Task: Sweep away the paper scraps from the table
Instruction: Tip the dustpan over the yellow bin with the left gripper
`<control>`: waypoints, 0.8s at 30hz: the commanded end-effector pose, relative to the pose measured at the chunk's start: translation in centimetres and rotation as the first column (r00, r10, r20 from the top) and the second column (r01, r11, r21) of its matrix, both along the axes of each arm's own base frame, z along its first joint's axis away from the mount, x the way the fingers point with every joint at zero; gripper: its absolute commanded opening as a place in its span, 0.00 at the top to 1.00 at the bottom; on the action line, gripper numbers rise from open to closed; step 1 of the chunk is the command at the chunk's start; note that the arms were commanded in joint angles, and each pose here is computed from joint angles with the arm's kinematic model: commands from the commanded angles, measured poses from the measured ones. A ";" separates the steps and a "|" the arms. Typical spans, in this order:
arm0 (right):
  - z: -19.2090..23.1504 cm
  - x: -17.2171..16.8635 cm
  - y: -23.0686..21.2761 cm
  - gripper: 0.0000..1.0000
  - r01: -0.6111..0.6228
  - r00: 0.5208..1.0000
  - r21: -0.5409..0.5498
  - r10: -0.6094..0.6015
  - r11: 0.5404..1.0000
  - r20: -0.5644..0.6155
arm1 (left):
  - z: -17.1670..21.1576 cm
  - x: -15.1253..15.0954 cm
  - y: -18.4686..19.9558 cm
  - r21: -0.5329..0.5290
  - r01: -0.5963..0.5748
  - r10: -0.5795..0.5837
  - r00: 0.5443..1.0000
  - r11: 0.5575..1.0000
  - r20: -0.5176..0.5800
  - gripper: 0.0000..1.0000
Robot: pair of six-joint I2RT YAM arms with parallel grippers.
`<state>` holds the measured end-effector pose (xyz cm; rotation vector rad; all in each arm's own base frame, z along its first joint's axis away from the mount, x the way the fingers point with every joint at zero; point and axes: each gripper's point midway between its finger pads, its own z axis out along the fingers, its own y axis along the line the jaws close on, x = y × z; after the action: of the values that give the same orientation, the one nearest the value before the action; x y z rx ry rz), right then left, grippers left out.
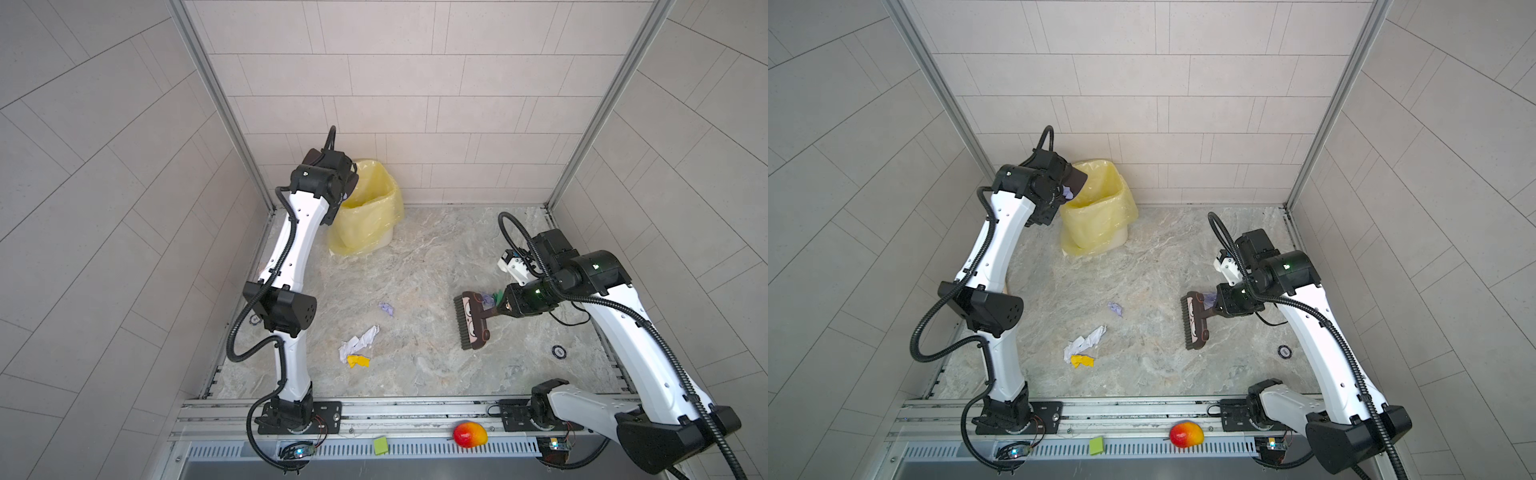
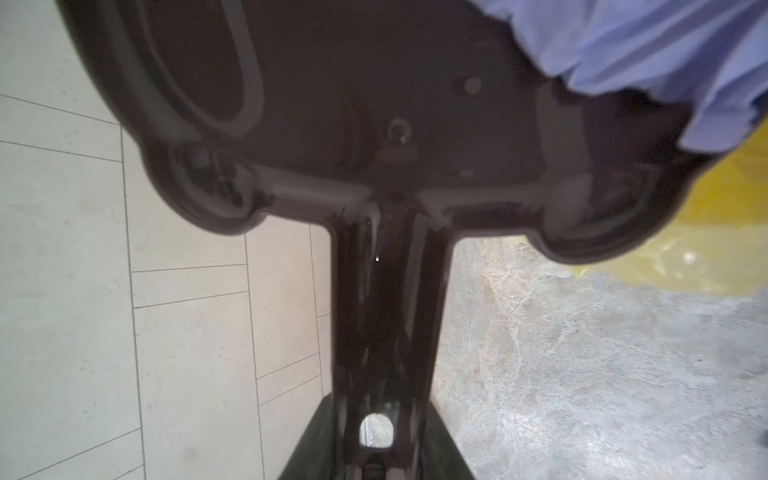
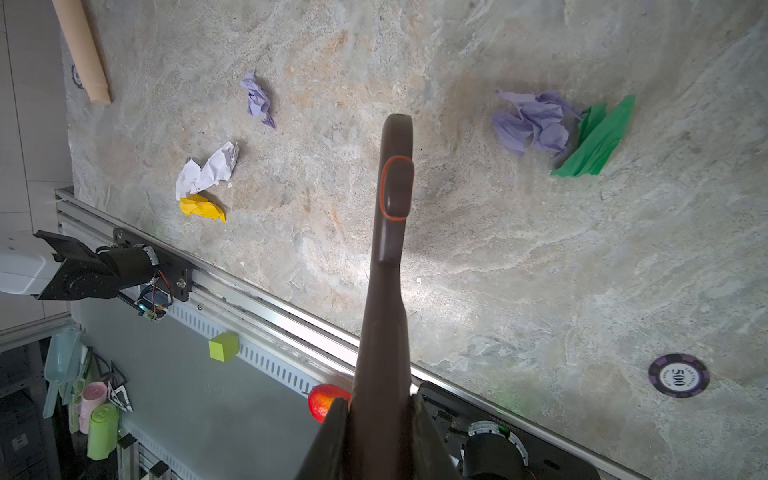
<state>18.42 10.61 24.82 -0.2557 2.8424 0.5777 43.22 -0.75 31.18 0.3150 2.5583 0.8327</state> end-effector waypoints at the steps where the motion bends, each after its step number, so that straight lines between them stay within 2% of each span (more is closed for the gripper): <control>1: 1.1 -0.5 0.1 1.00 0.004 1.000 0.021 -0.004 1.000 0.001 | 1.3 1.0 0.2 0.144 0.018 -0.022 1.000 0.989 0.021 1.00; 9: 1.3 -0.9 -0.1 1.00 0.005 1.000 0.010 -0.005 1.000 -0.006 | 2.5 2.8 -0.9 0.412 0.090 -0.092 0.996 0.907 -0.014 1.00; 13: 1.4 -1.0 -0.2 1.00 0.003 1.000 0.007 -0.003 1.000 -0.003 | 3.5 3.4 -1.4 0.476 0.113 -0.122 0.992 0.872 -0.012 1.00; 18: 1.3 -1.0 -0.2 1.00 0.000 1.000 0.006 0.000 1.000 -0.005 | 4.6 4.0 -2.3 0.598 0.144 -0.148 0.988 0.788 -0.043 1.00; 24: 1.3 -1.0 -0.2 1.00 -0.004 1.000 0.007 0.004 1.000 -0.003 | 6.5 4.0 -2.4 0.651 0.122 -0.149 0.989 0.749 -0.014 1.00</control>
<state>17.74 10.44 25.27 -0.2526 2.8633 0.5754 48.28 -3.73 32.90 0.7829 2.1791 1.5788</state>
